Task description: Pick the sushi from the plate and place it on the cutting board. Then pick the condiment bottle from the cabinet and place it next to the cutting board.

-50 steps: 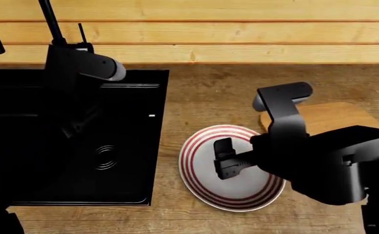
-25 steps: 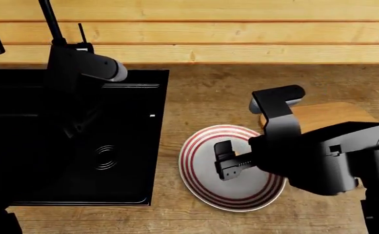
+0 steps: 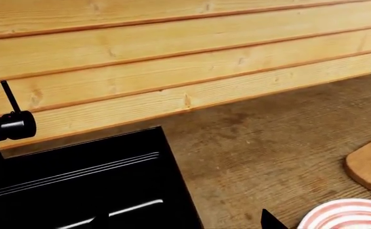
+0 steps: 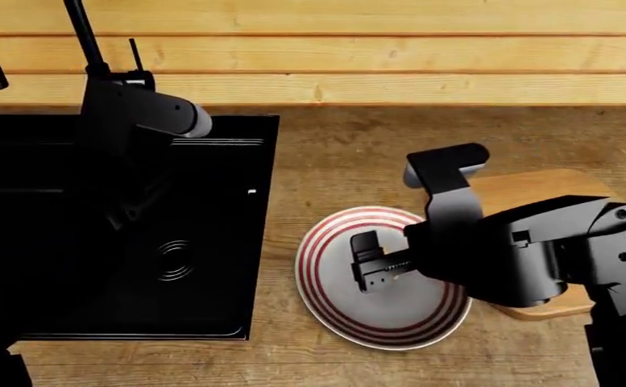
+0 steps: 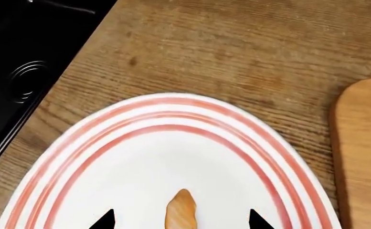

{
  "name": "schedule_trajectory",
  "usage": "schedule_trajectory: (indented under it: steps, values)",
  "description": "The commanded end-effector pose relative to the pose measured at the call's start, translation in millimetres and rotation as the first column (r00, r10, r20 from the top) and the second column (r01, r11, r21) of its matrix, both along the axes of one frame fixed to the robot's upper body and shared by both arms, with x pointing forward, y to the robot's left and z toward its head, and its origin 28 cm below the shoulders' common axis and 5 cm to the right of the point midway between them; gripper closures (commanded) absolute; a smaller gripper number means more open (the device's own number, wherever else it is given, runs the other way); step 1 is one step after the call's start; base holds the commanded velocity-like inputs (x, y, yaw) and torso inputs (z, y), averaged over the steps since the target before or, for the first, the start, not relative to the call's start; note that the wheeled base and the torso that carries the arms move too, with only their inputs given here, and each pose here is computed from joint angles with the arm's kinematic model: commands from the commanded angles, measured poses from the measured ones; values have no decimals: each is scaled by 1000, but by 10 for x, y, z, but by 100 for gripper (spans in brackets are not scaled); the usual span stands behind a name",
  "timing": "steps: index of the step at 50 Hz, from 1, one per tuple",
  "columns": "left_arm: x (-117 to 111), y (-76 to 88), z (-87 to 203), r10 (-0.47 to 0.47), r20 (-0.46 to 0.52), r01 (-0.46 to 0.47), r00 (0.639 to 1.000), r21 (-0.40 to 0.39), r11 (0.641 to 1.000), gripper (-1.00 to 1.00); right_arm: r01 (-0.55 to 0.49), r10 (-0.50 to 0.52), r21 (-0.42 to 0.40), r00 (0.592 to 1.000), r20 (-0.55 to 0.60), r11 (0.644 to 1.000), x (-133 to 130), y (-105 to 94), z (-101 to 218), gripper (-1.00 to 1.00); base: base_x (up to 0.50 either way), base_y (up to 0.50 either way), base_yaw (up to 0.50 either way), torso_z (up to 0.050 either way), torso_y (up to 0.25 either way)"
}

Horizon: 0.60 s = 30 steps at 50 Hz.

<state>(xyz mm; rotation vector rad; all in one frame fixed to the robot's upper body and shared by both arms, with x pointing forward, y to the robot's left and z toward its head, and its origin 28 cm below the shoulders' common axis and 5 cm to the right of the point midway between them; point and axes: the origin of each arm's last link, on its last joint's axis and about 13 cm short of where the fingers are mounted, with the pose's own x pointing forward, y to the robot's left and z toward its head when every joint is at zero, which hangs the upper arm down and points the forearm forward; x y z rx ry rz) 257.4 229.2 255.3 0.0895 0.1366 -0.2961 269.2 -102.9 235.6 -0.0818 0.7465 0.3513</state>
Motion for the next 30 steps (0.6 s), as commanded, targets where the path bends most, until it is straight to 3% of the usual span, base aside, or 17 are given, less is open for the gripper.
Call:
schedule_trajectory:
  steps: [1, 29, 30]
  values:
    - [6, 4, -13, 0, -2, 0, 1000, 2, 1000, -100, -10, 9, -5, 1000, -18, 1000, 31, 19, -55, -100, 0, 0, 0, 0, 0]
    - [-10, 14, -38, 7, -11, -7, 1000, 0, 1000, -100, -20, 19, -22, 999, -36, 1000, -2, 26, -83, -100, 0, 0, 0, 0, 0]
    - [-12, 14, -40, 7, -12, -7, 1000, 1, 1000, -100, -20, 19, -23, 999, -37, 1000, -4, 26, -84, 100, 0, 0, 0, 0, 0]
